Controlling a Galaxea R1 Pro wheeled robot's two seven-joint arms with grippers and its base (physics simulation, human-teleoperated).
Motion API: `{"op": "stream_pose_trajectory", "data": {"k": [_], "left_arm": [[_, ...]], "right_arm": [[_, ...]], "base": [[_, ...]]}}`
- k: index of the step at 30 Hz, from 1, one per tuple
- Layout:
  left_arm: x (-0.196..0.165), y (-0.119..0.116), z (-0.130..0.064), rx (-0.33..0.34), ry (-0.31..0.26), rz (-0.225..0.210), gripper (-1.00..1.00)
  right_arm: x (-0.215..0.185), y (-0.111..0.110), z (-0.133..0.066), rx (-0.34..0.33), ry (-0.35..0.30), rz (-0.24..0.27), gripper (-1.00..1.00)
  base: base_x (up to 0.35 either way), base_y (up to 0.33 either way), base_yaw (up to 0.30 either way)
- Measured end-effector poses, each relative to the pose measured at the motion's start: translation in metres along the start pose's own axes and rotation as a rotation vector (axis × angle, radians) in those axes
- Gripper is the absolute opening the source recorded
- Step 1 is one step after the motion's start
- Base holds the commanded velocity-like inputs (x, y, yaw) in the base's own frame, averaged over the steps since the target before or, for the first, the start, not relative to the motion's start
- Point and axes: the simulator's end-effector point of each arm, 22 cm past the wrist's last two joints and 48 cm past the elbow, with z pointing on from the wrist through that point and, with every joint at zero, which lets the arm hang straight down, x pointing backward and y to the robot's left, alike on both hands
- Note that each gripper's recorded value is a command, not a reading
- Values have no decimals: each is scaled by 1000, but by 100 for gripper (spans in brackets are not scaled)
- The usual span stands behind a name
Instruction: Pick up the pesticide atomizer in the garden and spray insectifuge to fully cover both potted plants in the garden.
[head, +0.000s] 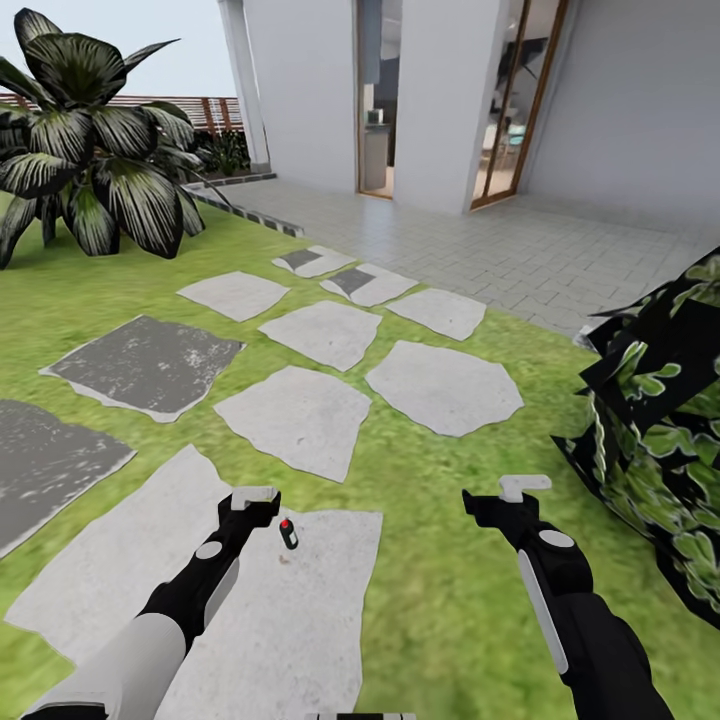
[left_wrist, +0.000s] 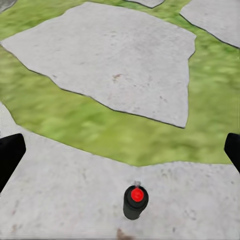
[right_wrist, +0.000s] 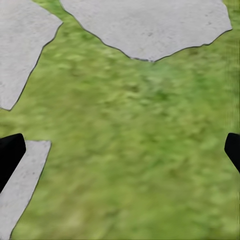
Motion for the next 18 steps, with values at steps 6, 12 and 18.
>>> {"op": "stream_pose_trajectory", "data": {"k": [6, 12, 18], "left_arm": [[1, 1, 0, -1, 1, 0, 100], [1, 1, 0, -1, 1, 0, 100], [10, 1, 3, -2, 2, -2, 100]], "right_arm": [[1, 0, 0, 0, 2, 0, 100], [1, 0, 1, 0, 2, 0, 100], [9, 1, 4, -1, 3, 0, 100]], "base": [[0, -1, 17], [0, 0, 1], [0, 0, 0]]}}
